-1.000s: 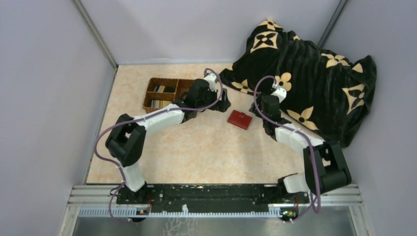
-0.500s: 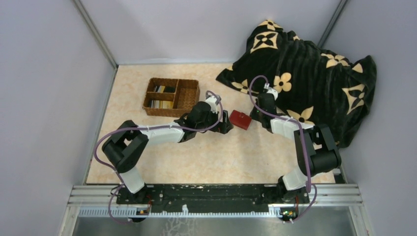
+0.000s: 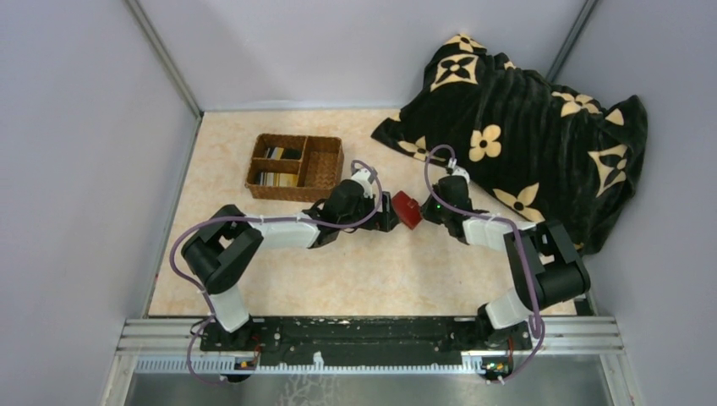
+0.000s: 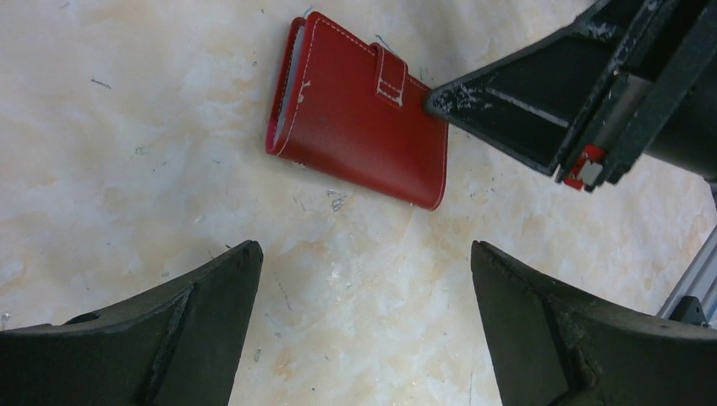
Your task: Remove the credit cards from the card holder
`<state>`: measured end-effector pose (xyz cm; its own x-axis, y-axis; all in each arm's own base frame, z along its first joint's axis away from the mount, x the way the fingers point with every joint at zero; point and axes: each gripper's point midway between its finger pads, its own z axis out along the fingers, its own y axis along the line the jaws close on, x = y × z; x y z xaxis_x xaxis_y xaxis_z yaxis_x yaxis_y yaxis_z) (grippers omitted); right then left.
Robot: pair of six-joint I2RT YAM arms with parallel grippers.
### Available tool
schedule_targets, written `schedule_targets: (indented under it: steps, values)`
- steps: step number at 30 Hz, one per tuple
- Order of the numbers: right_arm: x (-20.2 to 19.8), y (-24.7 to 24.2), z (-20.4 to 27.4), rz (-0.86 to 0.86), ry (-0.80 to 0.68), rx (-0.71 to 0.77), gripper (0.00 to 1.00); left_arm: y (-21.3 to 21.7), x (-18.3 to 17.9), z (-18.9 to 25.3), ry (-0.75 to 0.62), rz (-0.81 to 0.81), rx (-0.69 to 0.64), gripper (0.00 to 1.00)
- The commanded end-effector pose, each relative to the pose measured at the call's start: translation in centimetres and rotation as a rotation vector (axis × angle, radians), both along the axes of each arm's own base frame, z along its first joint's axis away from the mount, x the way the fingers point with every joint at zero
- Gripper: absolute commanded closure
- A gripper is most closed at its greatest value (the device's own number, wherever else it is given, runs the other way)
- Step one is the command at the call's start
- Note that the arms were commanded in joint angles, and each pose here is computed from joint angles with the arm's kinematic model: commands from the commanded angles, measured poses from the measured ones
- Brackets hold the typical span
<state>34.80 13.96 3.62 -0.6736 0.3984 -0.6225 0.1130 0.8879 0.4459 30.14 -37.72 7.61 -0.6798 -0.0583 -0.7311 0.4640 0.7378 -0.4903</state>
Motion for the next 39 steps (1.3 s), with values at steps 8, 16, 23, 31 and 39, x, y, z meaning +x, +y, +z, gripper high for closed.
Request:
schedule_targets:
  steps: [8,16,23,31,39]
  values:
    - [-5.3,5.1,4.1,0.170,-0.024,0.098,0.98,0.5,0.2,1.0,-0.021,0.039,-0.029,0.02]
    - [-3.7,0.9,8.3,0.097,-0.187,-0.131,0.72,1.5,0.2,2.9,-0.038,0.082,-0.109,0.08]
    - [-1.5,1.2,6.7,0.097,-0.133,-0.206,0.48,0.6,-0.4,2.2,0.011,0.043,-0.143,0.71]
    - [-0.6,2.2,2.2,0.148,-0.015,-0.252,0.38,1.4,-0.1,0.0,0.035,0.084,-0.083,0.68]
    - [-0.6,4.8,1.8,0.273,-0.028,-0.184,0.29,2.4,-0.9,-1.9,0.079,0.079,-0.070,0.50]
